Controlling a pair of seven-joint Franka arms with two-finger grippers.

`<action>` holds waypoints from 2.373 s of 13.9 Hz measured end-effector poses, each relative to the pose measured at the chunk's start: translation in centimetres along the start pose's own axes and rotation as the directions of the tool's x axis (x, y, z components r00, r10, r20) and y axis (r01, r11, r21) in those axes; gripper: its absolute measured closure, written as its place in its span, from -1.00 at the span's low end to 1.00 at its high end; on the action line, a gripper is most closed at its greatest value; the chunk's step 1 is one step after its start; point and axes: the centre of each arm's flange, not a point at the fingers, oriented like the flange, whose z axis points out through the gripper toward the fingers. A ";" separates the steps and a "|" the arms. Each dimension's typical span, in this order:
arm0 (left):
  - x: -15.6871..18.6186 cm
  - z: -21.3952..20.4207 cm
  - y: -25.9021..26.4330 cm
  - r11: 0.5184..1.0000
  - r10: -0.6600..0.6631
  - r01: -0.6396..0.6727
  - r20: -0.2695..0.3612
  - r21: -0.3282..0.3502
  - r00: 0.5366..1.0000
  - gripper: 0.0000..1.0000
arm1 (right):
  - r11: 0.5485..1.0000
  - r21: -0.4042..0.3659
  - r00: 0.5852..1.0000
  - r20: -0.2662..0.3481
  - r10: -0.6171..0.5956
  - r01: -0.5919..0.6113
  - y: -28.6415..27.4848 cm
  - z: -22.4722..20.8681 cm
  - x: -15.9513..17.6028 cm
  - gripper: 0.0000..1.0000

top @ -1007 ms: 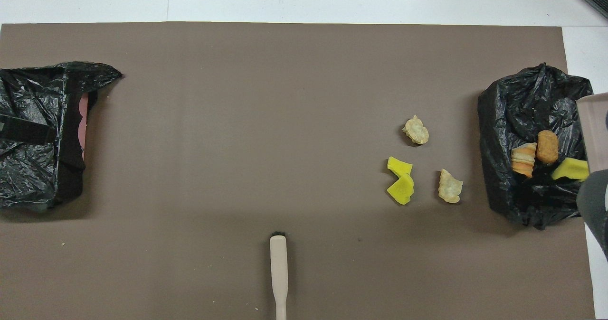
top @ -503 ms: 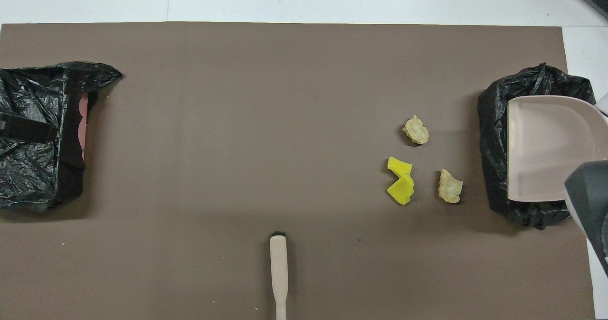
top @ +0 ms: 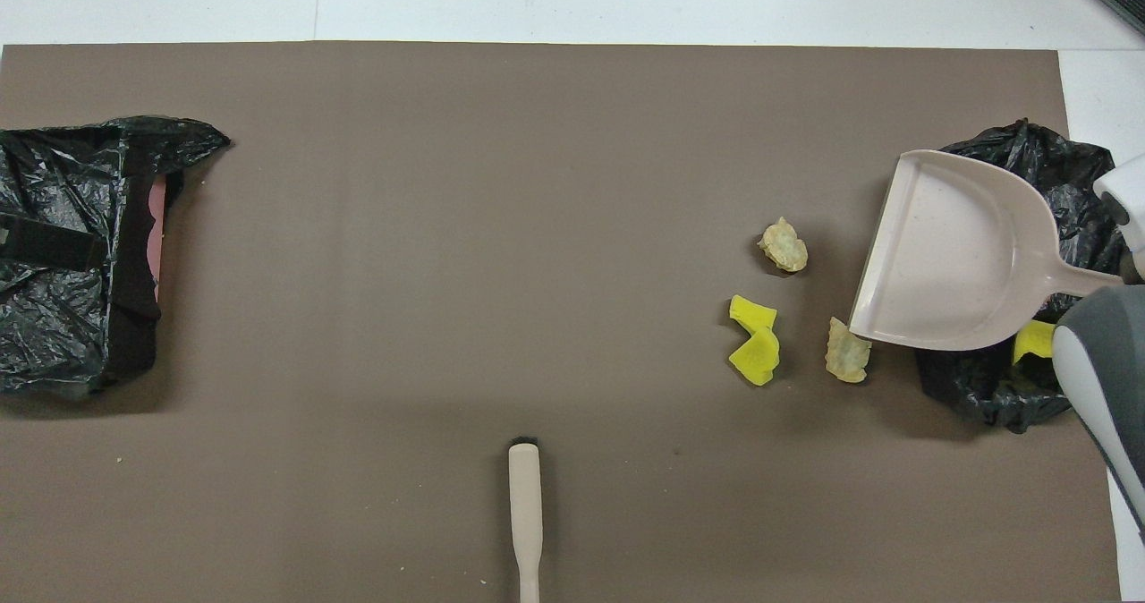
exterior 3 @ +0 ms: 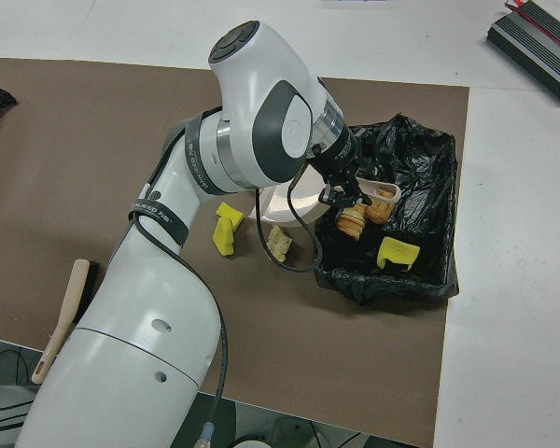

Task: Sweep and dump trash in bin
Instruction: 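Bring the empty dustpan back to the table center with the right gripper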

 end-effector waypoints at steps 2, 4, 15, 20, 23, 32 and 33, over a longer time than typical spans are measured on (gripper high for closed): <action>0.0 0.0 0.0 1.000 0.000 0.000 0.000 0.000 1.000 -1.00 | 0.991 0.036 0.991 -0.031 0.129 -0.128 -0.5 0.6 3.0 0.36; 0.0 0.0 0.1 1.000 0.002 -0.002 0.002 0.000 1.000 -1.00 | 0.961 0.057 0.961 -0.048 0.272 -0.269 -1.4 0.2 6.6 0.36; -0.3 0.2 -0.2 1.000 -0.005 0.005 0.007 -0.002 1.000 -1.00 | 0.547 0.330 0.578 -0.004 0.816 -0.770 -11.7 -5.8 23.4 0.36; -0.3 0.2 -0.2 1.000 -0.006 0.006 0.008 -0.002 1.000 -1.00 | 0.385 0.399 0.446 0.070 0.892 -0.832 -16.0 -7.9 31.8 0.36; -0.3 0.2 -0.3 1.000 -0.007 0.007 0.009 -0.002 1.000 -1.00 | 0.330 0.426 0.405 0.094 0.910 -0.842 -17.5 -8.4 36.7 0.36; -0.5 0.2 -0.5 1.000 -0.013 0.013 0.016 -0.003 1.000 -1.00 | 0.253 0.537 0.355 0.093 0.930 -0.805 -19.6 -6.7 46.2 0.02; -0.5 0.2 -0.5 1.000 -0.013 0.013 0.016 -0.003 1.000 -1.00 | 0.253 0.538 0.355 0.092 0.930 -0.804 -19.6 -6.8 46.2 -0.22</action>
